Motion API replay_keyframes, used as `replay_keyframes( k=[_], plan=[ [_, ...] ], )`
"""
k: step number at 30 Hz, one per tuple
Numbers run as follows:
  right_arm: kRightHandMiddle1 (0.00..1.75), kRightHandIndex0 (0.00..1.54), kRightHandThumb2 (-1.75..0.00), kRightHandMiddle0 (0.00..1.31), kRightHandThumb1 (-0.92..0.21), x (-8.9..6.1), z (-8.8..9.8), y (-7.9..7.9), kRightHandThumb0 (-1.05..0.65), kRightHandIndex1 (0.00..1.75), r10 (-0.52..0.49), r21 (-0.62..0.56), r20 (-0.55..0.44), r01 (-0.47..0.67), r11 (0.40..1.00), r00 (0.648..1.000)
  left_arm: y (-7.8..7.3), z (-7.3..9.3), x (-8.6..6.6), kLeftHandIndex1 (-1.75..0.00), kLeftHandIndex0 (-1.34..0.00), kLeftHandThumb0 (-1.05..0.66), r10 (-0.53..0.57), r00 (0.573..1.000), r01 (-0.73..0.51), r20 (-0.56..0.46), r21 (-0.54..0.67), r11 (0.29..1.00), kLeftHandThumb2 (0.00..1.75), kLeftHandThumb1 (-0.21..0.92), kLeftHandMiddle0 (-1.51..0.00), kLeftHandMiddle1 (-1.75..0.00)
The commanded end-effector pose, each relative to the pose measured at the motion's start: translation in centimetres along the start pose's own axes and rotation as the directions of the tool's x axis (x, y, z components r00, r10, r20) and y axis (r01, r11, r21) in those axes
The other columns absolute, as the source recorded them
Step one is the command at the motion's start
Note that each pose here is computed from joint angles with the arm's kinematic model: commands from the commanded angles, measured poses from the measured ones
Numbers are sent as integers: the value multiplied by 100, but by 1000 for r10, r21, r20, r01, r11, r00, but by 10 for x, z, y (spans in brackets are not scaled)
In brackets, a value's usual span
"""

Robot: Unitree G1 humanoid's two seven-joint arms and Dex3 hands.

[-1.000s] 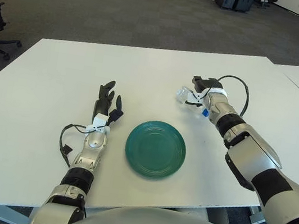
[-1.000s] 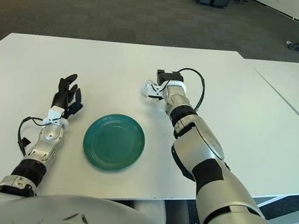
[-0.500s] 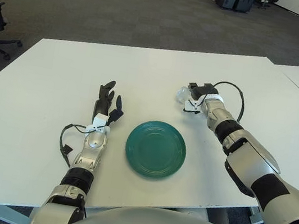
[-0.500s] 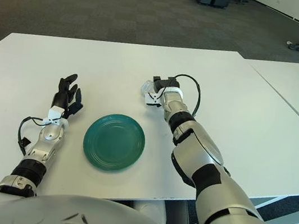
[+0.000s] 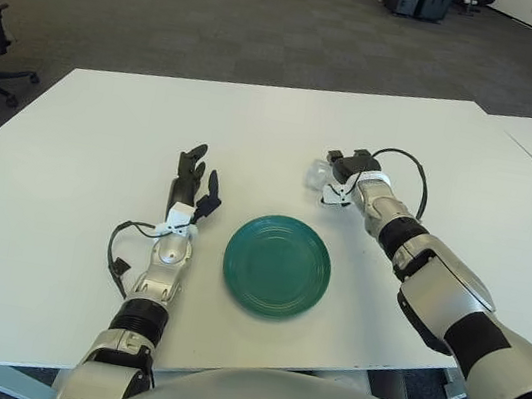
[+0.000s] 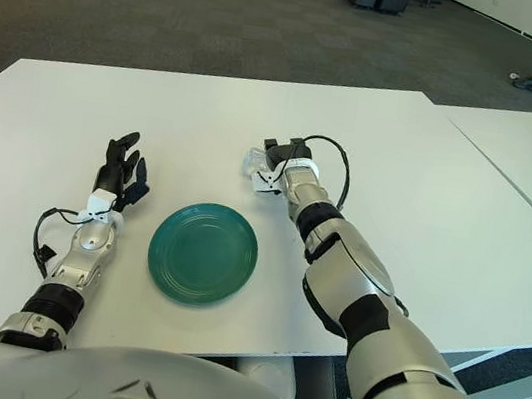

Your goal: Put the bottle into the plate.

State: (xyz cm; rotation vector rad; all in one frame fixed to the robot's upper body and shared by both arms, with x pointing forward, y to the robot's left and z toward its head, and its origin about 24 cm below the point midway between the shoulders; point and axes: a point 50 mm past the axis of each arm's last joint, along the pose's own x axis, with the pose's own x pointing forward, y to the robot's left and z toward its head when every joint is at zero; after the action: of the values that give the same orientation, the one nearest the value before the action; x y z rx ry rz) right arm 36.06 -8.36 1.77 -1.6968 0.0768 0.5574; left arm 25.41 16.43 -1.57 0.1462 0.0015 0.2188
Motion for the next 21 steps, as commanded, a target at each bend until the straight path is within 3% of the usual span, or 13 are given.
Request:
replay_keyframes(
  k=[1,21],
  plan=[
    [48,9,-49,0,-92,-1,2,9,-87,69,15,13,5,-15,1000,1000,0,3,2,-77,0,-74,6,1000,-6,12,7,1000,87,92,-36,0],
    [46,15,-54,0,-92,-2,7,18,-85,61,5,34,8,-6,999,1000,-2,4,0,-77,0,-75,13,1000,-14,21,7,1000,88,92,-35,0]
  ],
)
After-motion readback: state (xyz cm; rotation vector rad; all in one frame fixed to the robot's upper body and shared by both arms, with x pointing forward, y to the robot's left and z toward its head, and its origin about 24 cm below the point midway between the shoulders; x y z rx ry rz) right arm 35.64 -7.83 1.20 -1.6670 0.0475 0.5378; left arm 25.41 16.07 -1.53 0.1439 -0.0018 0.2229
